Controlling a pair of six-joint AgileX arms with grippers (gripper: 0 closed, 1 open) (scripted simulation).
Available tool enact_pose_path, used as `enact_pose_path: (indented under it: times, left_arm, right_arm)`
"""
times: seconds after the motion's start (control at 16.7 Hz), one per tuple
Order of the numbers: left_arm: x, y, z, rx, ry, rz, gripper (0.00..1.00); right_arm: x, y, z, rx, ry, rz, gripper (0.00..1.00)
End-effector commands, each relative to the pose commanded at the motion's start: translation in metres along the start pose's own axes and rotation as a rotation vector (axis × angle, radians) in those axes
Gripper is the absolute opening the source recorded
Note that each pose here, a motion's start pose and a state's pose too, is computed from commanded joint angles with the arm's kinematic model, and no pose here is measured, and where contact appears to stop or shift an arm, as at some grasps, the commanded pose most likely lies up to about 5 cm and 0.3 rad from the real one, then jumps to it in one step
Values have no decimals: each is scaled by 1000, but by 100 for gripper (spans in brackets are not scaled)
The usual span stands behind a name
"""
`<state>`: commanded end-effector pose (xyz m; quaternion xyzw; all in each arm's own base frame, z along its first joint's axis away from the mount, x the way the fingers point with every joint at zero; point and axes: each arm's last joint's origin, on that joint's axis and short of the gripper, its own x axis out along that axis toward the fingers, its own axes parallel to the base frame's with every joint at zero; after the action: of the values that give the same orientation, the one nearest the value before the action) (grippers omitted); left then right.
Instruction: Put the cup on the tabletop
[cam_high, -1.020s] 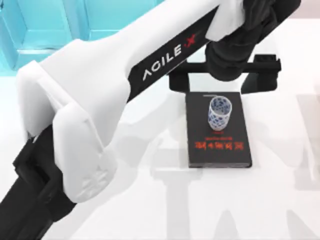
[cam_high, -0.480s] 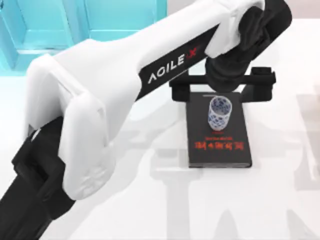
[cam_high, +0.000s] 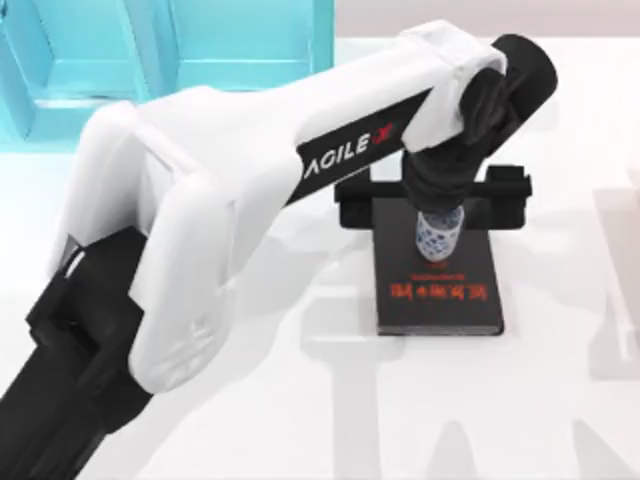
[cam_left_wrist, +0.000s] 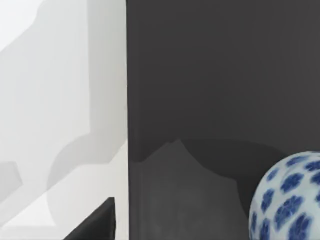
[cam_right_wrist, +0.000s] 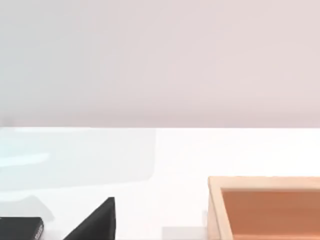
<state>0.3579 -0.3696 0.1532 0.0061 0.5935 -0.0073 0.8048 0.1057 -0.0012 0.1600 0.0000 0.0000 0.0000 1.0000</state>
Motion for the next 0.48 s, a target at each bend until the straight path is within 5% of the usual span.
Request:
enact_pose_path:
  times: [0.06, 0.48]
  left_arm:
    - [0, 0, 0, 0, 0, 0, 100]
    - [0, 0, 0, 0, 0, 0, 47]
  right_arm:
    - [0, 0, 0, 0, 0, 0, 100]
    - [0, 0, 0, 0, 0, 0, 100]
